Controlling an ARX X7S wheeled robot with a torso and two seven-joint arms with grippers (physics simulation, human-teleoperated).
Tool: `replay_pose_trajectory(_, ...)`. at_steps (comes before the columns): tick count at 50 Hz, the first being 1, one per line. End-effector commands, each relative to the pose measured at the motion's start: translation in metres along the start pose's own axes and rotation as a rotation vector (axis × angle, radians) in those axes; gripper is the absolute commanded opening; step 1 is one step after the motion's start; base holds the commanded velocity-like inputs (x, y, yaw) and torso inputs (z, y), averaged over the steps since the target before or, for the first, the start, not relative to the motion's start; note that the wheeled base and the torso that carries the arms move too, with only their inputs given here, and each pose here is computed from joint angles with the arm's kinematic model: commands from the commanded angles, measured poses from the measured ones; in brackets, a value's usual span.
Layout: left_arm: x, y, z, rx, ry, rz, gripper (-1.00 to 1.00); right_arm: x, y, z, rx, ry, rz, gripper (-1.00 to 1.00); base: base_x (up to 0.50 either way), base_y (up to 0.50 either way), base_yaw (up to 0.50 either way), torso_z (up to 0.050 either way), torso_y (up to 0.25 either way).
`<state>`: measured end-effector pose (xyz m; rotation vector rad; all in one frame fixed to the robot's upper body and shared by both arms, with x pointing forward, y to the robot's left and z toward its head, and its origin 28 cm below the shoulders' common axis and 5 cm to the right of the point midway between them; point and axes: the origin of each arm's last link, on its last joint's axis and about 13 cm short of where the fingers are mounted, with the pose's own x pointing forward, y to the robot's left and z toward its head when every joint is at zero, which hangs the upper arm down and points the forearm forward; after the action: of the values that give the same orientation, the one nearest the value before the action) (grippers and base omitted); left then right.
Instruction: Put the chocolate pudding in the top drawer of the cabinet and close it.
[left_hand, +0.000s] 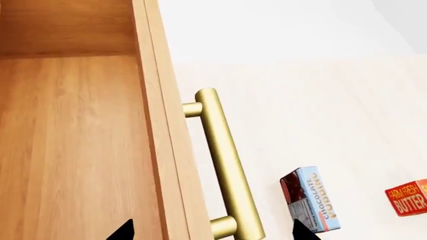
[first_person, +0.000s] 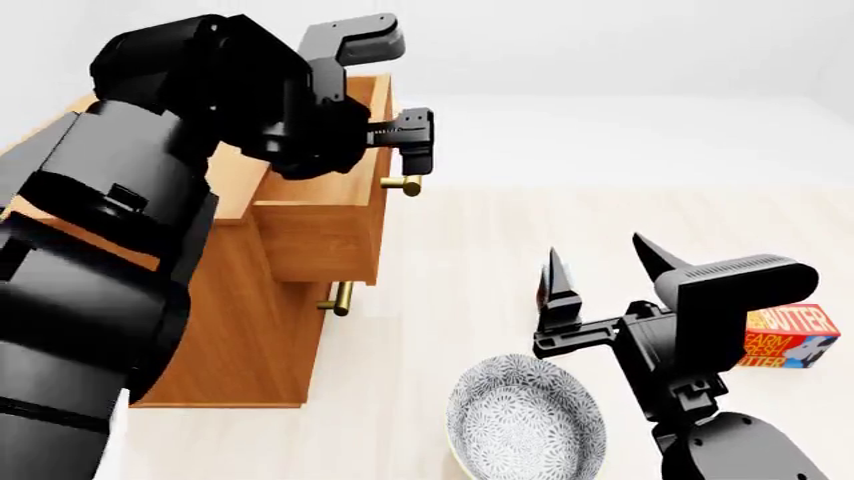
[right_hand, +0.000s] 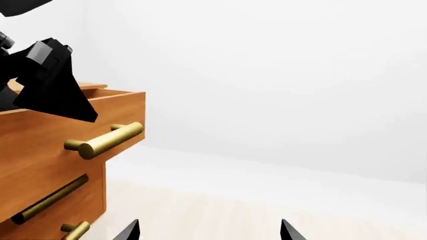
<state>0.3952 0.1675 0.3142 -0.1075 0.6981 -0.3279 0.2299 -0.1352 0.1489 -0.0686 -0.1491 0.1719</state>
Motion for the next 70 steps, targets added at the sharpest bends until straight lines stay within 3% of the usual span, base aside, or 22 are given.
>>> replay_pose_trajectory(1, 0.003, -0.021, -0.002, -0.107, 0.0, -0.231, 1.0, -0.002, -0.002, -0.001, 0.006, 0.002, -0.002, 1.0, 0.0, 0.0, 0.0, 0.0, 0.0)
replay_pose_trajectory(15, -0.002, -0.023, 0.003, -0.111, -0.015, -0.305, 1.0, -0.003, -0.003, -0.003, 0.008, 0.004, -0.008, 1.0, 0.0, 0.0, 0.0, 0.0, 0.0)
replay_pose_trajectory(70, 0.004, -0.049, -0.005, -0.068, 0.005, -0.429, 1.0, 0.003, -0.006, -0.009, 0.025, 0.012, -0.018, 1.0, 0.0, 0.0, 0.0, 0.0, 0.0)
